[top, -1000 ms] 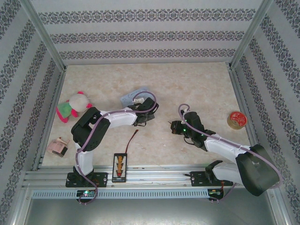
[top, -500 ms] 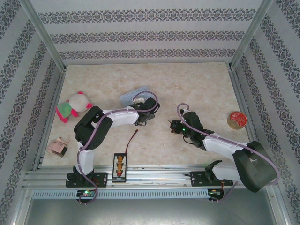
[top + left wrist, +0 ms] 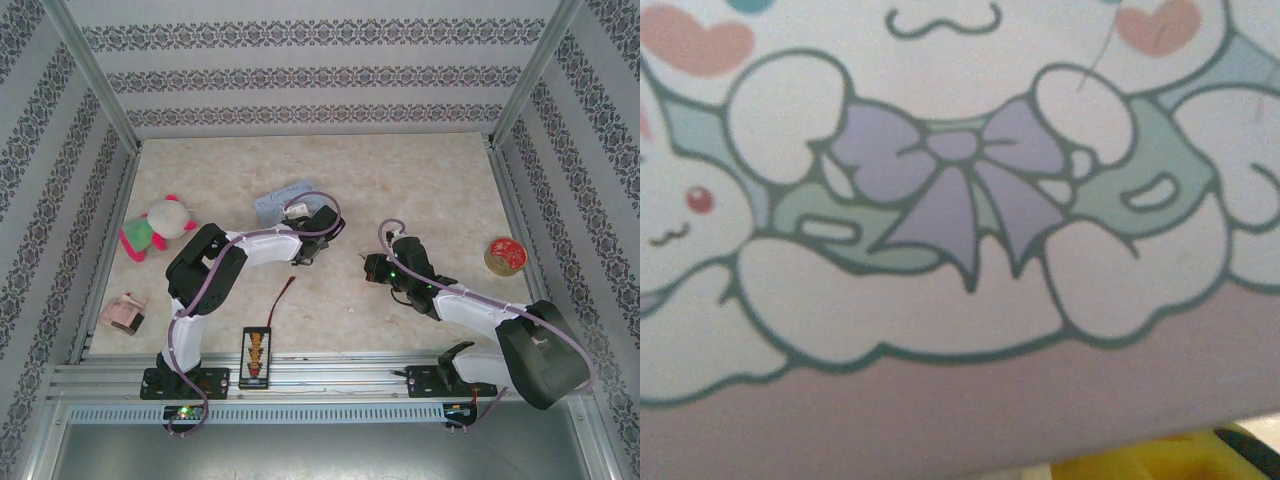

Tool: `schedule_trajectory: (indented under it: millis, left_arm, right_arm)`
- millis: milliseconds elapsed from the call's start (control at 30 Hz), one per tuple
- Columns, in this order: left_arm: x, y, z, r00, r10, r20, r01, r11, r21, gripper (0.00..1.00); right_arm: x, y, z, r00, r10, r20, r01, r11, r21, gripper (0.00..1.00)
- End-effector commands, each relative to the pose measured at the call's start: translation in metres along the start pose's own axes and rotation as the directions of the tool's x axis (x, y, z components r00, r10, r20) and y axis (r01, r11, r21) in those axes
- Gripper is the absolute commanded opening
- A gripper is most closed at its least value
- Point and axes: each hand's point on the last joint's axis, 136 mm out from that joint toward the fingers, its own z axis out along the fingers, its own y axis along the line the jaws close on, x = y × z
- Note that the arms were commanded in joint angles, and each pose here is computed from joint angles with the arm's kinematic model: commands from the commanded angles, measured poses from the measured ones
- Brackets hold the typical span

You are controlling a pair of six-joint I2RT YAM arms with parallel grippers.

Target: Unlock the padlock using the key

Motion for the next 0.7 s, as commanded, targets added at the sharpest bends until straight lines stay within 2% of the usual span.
schedule_trajectory:
  millis: [0,133,267,400,667]
  left_arm:
    - [-0.009,0.0,0.001,0.997,0.038,0.072,-0.037,0.999,-0.015,0.43]
    - [-0.009,0.002,0.004,0.995,0.05,0.084,-0.048,0.998,-0.029,0.42]
    - [-0.007,0.006,0.009,0.995,0.058,0.086,-0.055,0.998,-0.044,0.47]
    - [-0.005,0.006,0.014,0.993,0.066,0.093,-0.062,0.997,-0.048,0.45]
    - [-0.009,0.003,0.014,0.991,0.085,0.108,-0.08,0.996,-0.048,0.16]
  right_arm:
    - [-0.007,0.0,0.002,1.0,0.0,0.026,0.0,1.0,-0.002,0.0]
    - [-0.006,0.001,0.005,1.0,0.007,0.018,-0.007,1.0,-0.009,0.0]
    - [-0.007,0.003,0.007,1.0,0.007,0.017,-0.007,1.0,-0.02,0.0]
    - [-0.007,0.003,0.009,1.0,0.008,0.018,-0.008,1.0,-0.019,0.0]
    - [-0.006,0.002,0.011,1.0,0.011,0.013,-0.01,1.0,-0.018,0.0]
